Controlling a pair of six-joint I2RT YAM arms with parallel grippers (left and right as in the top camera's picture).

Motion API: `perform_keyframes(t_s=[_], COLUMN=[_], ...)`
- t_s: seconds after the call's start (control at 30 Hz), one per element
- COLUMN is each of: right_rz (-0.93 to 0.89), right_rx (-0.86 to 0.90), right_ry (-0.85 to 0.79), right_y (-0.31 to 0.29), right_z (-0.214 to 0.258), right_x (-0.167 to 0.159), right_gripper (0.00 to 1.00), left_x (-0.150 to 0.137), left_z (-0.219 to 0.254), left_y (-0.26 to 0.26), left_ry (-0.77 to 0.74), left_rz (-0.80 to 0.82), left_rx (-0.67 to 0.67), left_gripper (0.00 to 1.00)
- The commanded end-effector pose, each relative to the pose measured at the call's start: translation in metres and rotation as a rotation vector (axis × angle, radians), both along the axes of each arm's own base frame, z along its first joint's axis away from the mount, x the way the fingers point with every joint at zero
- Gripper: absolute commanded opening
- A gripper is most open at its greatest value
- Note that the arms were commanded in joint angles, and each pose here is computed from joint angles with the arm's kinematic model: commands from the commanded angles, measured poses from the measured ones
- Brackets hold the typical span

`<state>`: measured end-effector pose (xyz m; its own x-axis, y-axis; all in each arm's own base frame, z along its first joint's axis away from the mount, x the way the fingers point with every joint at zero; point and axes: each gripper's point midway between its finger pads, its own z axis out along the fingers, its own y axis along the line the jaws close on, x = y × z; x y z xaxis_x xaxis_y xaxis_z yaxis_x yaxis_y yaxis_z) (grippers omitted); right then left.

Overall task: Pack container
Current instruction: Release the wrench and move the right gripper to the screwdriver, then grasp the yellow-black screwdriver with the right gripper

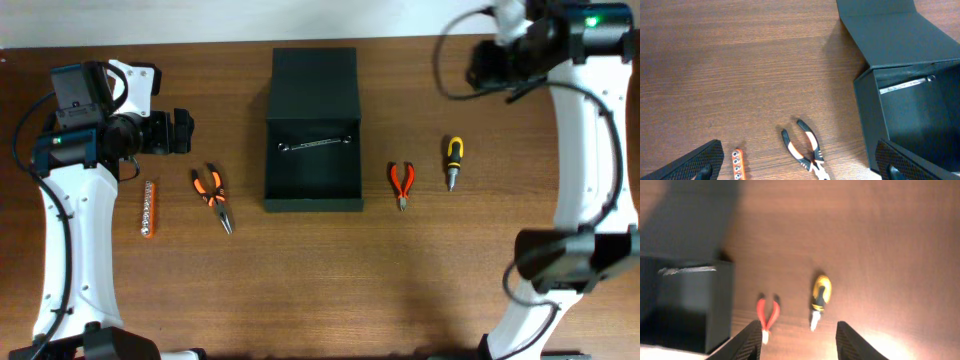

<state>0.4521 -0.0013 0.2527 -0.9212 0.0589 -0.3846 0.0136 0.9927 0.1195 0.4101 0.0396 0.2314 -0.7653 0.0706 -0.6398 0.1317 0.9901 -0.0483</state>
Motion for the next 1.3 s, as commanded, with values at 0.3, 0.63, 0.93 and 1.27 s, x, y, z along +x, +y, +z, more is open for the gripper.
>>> perform_keyframes(t_s=[0.3,0.63,0.93,1.27], right_rz=[-0.187,-0.199,-0.211,-0.213], right_rx=[0.137,0.131,0.062,0.057], right_ry=[0.386,0.459,0.448,0.440], right_y=[0.009,0.010,-0.001,-0.002], right_z=[-0.153,-0.218,-0.259,-0.273], right_x=[-0.016,-0.038,-0.047,-0.051], right_gripper=[0.46,0.46,0.46,0.35], left_x=[0.007,0.006,0.004,0.004], left_z=[0.008,0.007,0.006,0.005], left_y=[0.004,0.003,0.002,0.002], left_ry=[-0.029,-0.027,-0.017,-0.015], left_rz=[-0.006,-0.007,-0.011,-0.011], left_rx=[0.021,0.019,0.012,0.012], left_gripper=[0.99,0.99,1.00,1.00])
